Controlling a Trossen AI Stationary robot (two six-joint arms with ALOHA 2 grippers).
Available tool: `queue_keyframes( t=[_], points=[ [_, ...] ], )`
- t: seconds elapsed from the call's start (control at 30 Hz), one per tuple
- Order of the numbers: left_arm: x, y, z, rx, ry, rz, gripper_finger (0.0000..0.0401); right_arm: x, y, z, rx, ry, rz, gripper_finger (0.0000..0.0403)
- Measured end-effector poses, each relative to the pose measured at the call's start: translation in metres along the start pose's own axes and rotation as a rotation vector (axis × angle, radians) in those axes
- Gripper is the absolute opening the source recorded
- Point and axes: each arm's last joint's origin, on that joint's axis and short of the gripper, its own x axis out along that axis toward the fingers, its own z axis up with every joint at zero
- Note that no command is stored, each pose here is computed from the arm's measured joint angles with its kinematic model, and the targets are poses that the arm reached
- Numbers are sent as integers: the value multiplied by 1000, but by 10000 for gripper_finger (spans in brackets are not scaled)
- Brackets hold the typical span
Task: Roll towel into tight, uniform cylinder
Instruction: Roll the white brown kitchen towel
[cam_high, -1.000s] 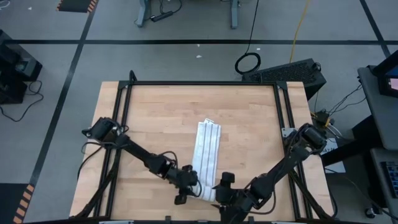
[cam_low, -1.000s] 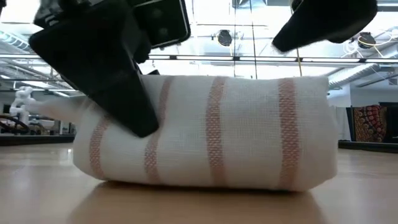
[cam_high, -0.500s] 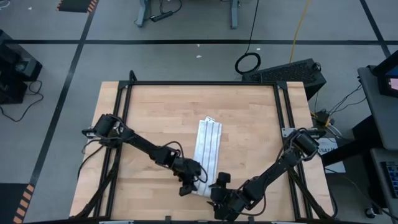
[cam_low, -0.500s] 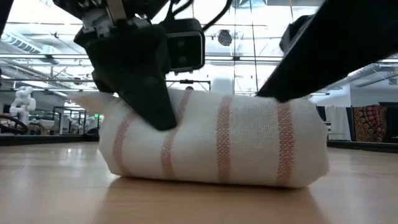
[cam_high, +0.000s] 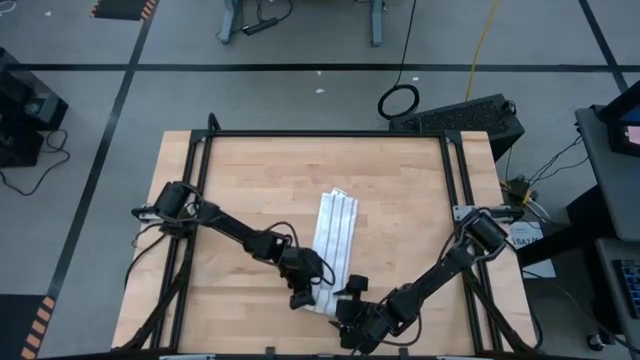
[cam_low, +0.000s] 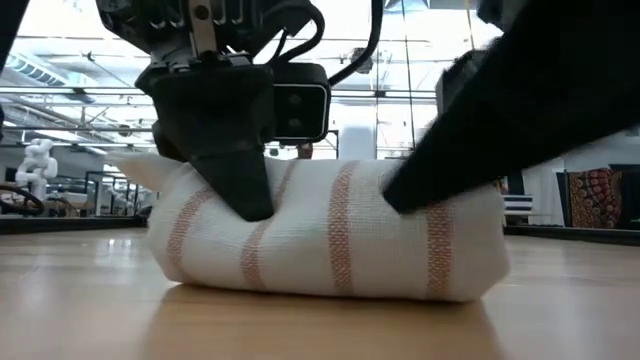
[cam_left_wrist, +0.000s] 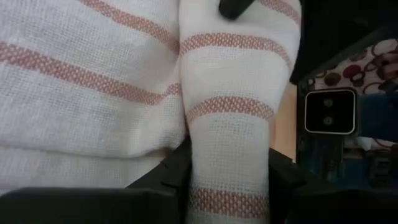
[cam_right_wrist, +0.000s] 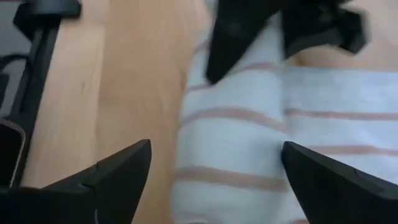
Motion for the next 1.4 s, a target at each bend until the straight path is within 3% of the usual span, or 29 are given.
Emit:
queue_keyframes(
  t=[0.33, 0.93, 1.2, 1.4],
  points=[
    [-5, 9, 7, -52, -1, -6, 124, 15, 1, -13, 48, 35, -7, 352],
    [-6, 10, 7, -55, 9, -20, 124, 13, -9, -7, 72, 17, -93, 352],
    [-6, 11, 8, -57, 7, -19, 124, 27, -12, -11, 118, 63, -60, 351],
    [-6, 11, 8, -58, -3, -8, 125, 29, -14, -9, 155, 85, -43, 292]
  ],
)
